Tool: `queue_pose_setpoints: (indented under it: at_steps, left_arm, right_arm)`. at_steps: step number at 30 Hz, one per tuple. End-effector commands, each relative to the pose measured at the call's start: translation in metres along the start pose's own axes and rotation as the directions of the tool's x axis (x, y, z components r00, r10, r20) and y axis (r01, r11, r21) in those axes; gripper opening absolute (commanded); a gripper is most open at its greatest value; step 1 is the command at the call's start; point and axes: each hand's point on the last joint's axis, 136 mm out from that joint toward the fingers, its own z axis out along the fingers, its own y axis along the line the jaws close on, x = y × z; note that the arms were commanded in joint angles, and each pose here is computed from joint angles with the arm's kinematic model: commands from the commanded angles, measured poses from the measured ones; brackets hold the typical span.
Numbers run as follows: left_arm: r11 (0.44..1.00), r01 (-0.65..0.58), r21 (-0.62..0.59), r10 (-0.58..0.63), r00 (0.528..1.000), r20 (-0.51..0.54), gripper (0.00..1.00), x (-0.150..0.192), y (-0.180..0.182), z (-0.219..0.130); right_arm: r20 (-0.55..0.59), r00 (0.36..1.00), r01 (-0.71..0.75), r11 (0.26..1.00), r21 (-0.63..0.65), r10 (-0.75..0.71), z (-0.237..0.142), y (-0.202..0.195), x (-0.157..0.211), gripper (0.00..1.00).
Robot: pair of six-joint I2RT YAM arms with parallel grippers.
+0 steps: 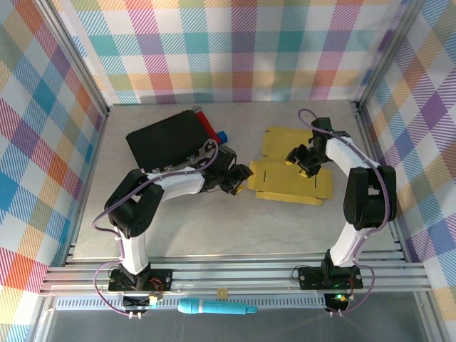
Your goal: Fold the paper box
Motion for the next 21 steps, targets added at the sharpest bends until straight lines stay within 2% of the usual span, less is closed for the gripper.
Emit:
queue_pose_setpoints:
  at_steps: [1,6,13,16,21]
  left_arm:
    - [0.999,-0.047,0.014,0.047,0.999,0.004,0.54,-0.003,-0.022,-0.001]
    - [0.998,-0.054,-0.016,0.054,0.998,-0.008,0.56,-0.006,-0.02,0.001]
    - [0.999,0.033,0.004,-0.032,0.997,-0.07,0.59,0.015,-0.008,0.018]
    - [0.998,0.065,0.011,-0.064,0.996,-0.063,0.6,0.013,-0.005,0.02]
    - [1.0,0.026,0.001,-0.026,0.999,-0.032,0.61,0.0,-0.011,0.011]
  right_arm:
    - [-0.003,1.0,0.003,1.0,0.007,-0.003,-0.006,-0.005,-0.006,0.59]
    - [-0.047,0.999,-0.021,1.0,0.021,0.022,0.008,-0.016,-0.001,0.59]
    - [-0.143,0.987,-0.067,0.997,0.029,0.071,0.037,-0.026,0.011,0.6]
    - [-0.186,0.978,-0.088,0.995,0.045,0.095,0.048,-0.032,0.02,0.59]
    - [-0.246,0.962,-0.111,0.993,0.034,0.116,0.06,-0.031,0.039,0.59]
